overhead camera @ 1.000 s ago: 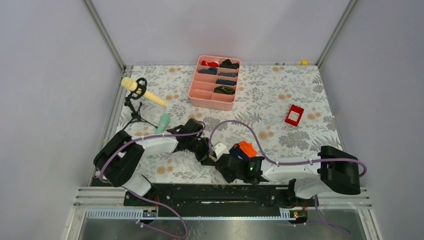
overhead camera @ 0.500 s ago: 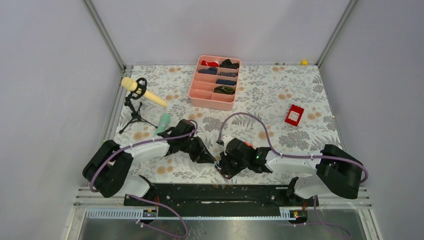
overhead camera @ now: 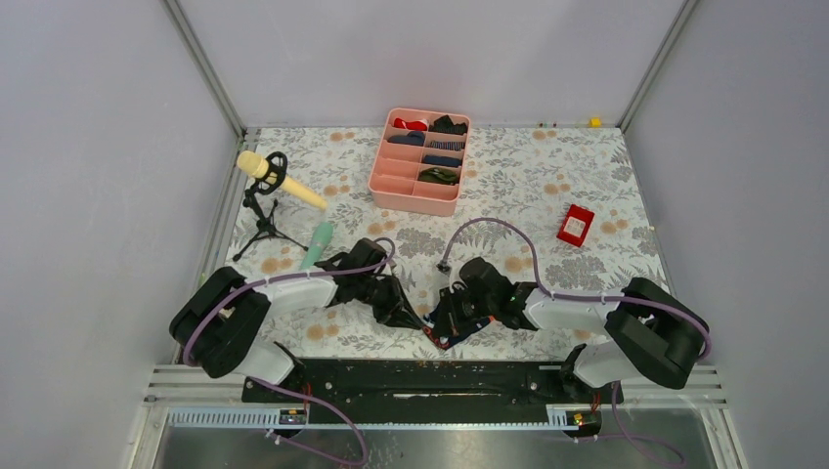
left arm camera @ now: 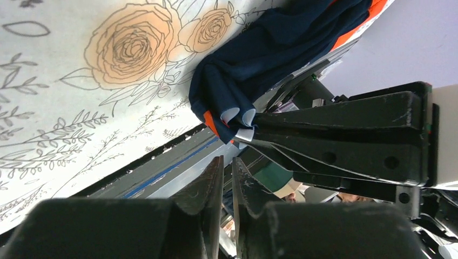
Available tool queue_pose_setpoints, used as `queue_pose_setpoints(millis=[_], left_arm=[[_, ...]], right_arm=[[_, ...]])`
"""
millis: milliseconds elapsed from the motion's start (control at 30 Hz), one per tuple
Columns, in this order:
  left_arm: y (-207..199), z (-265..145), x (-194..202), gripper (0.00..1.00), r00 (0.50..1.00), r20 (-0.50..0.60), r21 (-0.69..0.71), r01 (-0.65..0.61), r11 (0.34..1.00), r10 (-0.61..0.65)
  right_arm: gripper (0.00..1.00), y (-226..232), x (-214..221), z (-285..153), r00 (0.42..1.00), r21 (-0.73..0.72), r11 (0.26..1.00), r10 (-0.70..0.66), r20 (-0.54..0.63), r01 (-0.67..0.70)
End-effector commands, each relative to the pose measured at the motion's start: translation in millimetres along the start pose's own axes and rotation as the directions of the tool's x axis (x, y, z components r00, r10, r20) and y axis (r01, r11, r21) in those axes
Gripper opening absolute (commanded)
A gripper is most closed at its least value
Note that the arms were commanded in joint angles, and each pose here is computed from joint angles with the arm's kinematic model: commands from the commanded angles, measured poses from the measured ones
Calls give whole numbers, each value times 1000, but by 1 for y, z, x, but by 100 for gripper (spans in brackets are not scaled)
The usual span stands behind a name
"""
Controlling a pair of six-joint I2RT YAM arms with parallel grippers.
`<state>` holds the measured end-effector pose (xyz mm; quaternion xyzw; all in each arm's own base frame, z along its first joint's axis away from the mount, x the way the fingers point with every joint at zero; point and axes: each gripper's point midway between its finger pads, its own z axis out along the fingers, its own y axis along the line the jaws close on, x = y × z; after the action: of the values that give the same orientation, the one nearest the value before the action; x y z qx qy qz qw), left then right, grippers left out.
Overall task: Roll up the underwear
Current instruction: Roll the underwear to the center of the board.
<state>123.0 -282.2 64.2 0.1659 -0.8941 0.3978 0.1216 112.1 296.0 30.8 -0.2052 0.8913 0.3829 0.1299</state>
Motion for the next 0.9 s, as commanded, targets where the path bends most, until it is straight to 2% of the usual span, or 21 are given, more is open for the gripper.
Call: queue_pose_setpoints(millis=[0, 400, 700, 867], left_arm=[[-23, 3, 4, 12, 995, -39, 50, -94, 994, 96], [-43, 15, -2, 11, 989, -52, 51, -136, 989, 139], [-34, 18, 0, 9, 988, -70, 19, -138, 990, 139], [-38, 9, 5, 9, 971, -44, 28, -233, 972, 234]], right_arm=[[0, 6, -3, -4, 999, -65, 997, 42, 10, -42], [0, -5, 0, -7, 989, -138, 980, 148, 3, -146], [0, -14, 2, -2, 976, -152, 965, 217, -8, -216], [0, -22, 2, -2, 972, -135, 963, 233, -1, -231]])
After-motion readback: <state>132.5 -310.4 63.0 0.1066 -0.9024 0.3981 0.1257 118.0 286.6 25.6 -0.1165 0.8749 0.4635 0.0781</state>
